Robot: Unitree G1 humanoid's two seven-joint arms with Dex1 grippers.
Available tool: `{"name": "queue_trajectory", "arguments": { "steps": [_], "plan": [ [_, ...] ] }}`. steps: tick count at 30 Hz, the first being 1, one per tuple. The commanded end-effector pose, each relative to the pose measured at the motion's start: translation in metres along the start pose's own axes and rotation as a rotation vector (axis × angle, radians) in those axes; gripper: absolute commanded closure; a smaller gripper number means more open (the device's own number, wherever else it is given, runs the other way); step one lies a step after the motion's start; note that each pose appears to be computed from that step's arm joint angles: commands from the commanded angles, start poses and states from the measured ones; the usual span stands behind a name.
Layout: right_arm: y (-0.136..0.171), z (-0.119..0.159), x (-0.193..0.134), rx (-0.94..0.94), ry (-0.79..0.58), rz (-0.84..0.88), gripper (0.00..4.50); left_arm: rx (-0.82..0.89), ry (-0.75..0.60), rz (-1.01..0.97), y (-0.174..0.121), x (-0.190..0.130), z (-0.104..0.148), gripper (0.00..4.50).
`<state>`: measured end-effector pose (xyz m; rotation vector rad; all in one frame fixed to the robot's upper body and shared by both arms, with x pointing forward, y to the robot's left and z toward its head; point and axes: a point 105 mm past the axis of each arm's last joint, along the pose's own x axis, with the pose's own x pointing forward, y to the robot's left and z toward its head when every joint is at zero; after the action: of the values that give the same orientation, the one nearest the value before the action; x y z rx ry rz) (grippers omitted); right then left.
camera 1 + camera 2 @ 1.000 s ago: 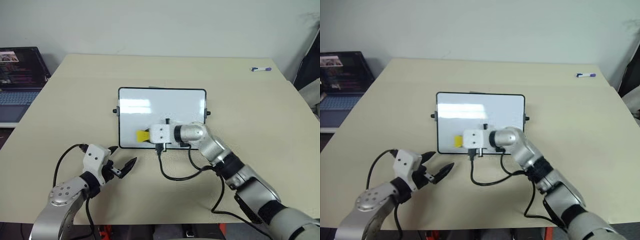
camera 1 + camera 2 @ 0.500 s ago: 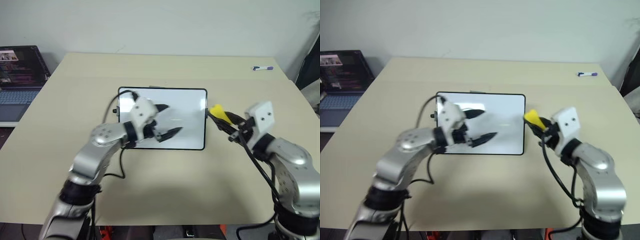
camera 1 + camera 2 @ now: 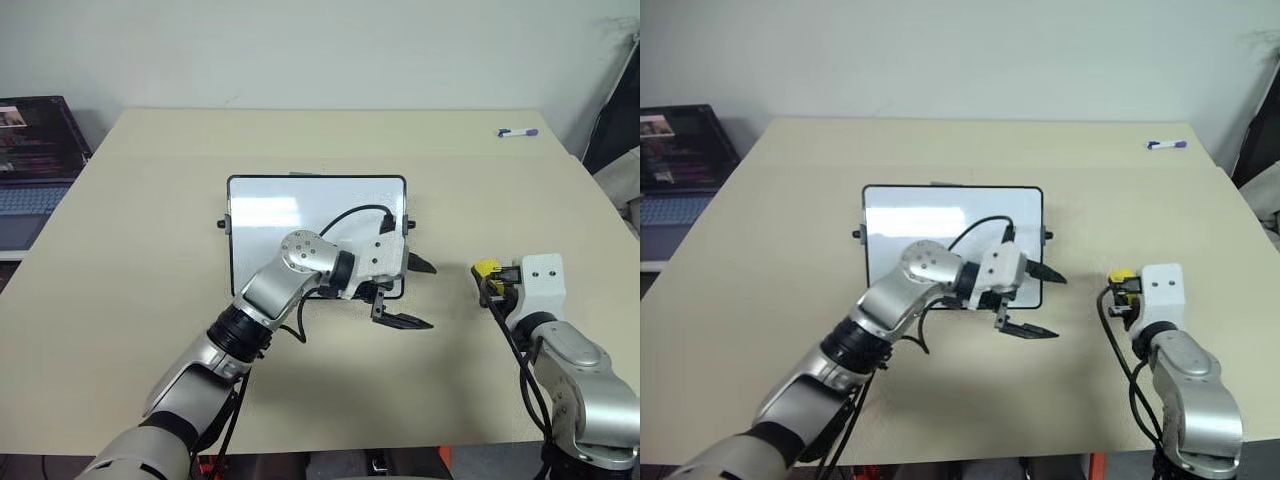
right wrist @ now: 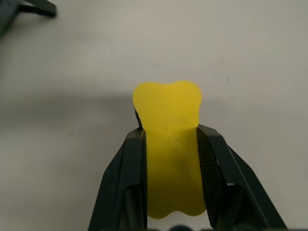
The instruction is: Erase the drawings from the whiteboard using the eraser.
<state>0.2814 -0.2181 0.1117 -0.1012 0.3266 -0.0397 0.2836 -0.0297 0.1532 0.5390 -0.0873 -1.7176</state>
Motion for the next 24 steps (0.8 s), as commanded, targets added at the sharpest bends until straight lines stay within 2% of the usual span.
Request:
{"name": "queue_trajectory", "arguments": {
  "steps": [1,4,10,14,16,19,22,24],
  "plan": [
    [-0.002,0.005,0.005,0.034,-0.024,-0.018,3.43,0.078,0.009,-0.022,-0.001,0.005,0.005,0.0],
    [-0.002,0.002,0.014,0.079,-0.013,-0.026,3.43,0.091,0.039,-0.013,-0.001,0.006,-0.002,0.0],
    [-0.003,-0.001,0.022,0.084,-0.021,-0.02,1.49,0.076,0.04,0.036,0.003,0.006,-0.006,0.0],
    [-0.004,0.014,0.021,0.108,-0.096,-0.003,0.01,0.06,0.03,0.131,0.01,0.002,-0.008,0.0],
    [-0.001,0.028,0.015,0.095,-0.168,0.028,0.01,0.029,0.011,0.222,0.018,-0.006,-0.008,0.0],
    [0.027,0.051,-0.008,0.06,-0.297,0.229,0.01,-0.069,-0.011,0.421,0.026,-0.039,-0.013,0.0],
    [0.051,0.045,-0.026,0.01,-0.295,0.398,0.01,-0.167,-0.008,0.599,0.016,-0.073,-0.021,0.0],
    [0.067,0.036,-0.03,-0.035,-0.283,0.459,0.01,-0.253,0.031,0.792,0.0,-0.113,-0.035,0.0]
  ]
}}
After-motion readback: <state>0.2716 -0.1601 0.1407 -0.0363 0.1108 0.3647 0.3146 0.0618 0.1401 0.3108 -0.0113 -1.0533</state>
